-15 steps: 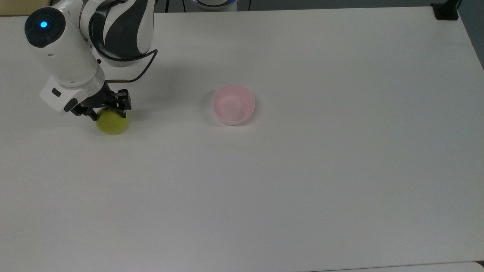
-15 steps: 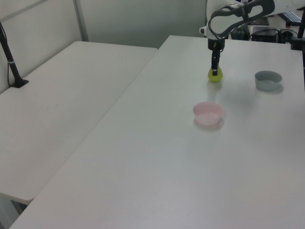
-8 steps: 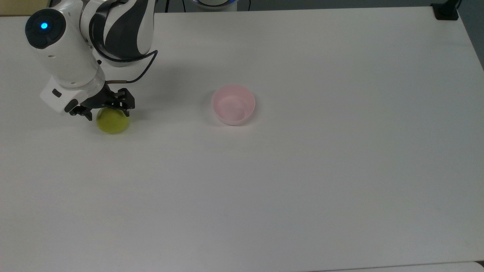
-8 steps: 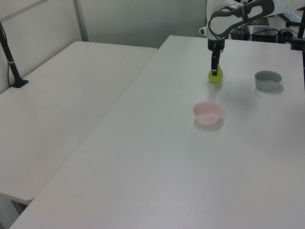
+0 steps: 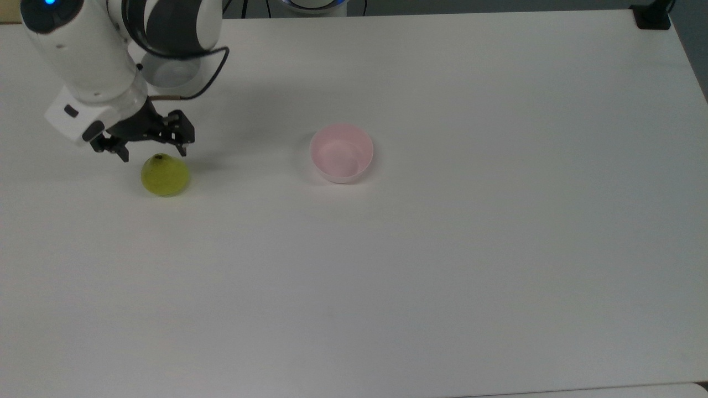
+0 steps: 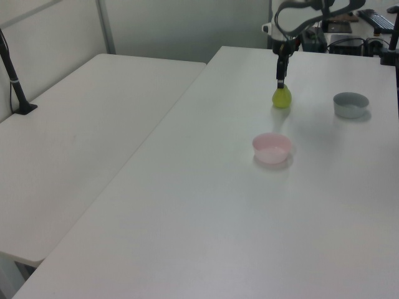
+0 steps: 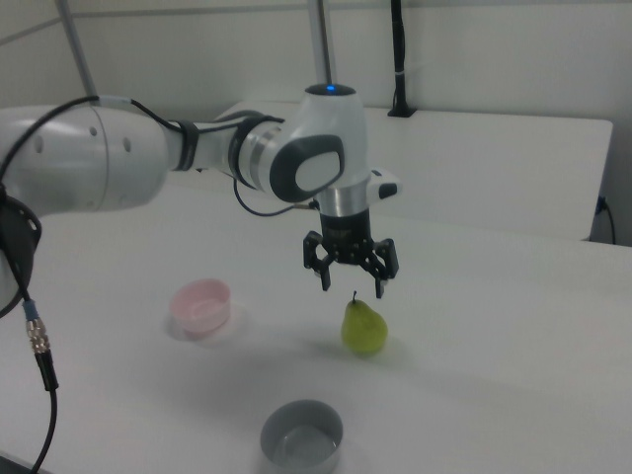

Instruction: Pick up a pear from the bowl

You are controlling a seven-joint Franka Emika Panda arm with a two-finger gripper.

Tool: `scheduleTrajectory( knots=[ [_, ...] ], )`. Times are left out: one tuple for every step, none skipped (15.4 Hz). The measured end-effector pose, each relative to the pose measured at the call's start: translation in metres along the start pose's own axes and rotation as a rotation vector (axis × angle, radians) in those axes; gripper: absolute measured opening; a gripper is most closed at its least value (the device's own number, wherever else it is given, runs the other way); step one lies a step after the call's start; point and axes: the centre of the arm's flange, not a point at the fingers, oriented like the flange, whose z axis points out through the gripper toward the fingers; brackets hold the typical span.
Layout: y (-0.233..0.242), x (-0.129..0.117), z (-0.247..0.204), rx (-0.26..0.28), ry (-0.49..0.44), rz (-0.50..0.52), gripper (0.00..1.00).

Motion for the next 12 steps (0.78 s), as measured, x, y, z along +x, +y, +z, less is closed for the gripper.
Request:
scheduleTrajectory(
  knots=[
    [-0.004, -0.002, -0.014, 0.006, 0.001, -0.004, 1.00],
    [-0.010, -0.005, -0.030, 0.012, 0.006, -0.006, 1.00],
    [-0.016, -0.008, -0.047, 0.017, 0.013, 0.004, 1.00],
    [-0.023, -0.012, -0.064, 0.022, 0.019, 0.019, 1.00],
    [-0.029, -0.016, -0.080, 0.026, 0.023, 0.037, 1.00],
    [-0.034, -0.021, -0.096, 0.029, 0.030, 0.057, 1.00],
    [-0.037, -0.027, -0.111, 0.030, 0.038, 0.079, 1.00],
    [-0.041, -0.033, -0.126, 0.032, 0.046, 0.105, 1.00],
    [-0.044, -0.038, -0.138, 0.035, 0.049, 0.129, 1.00],
    [-0.049, -0.044, -0.150, 0.038, 0.050, 0.151, 1.00],
    [-0.055, -0.049, -0.160, 0.042, 0.048, 0.170, 1.00],
    [-0.063, -0.053, -0.170, 0.048, 0.042, 0.187, 1.00]
  ],
)
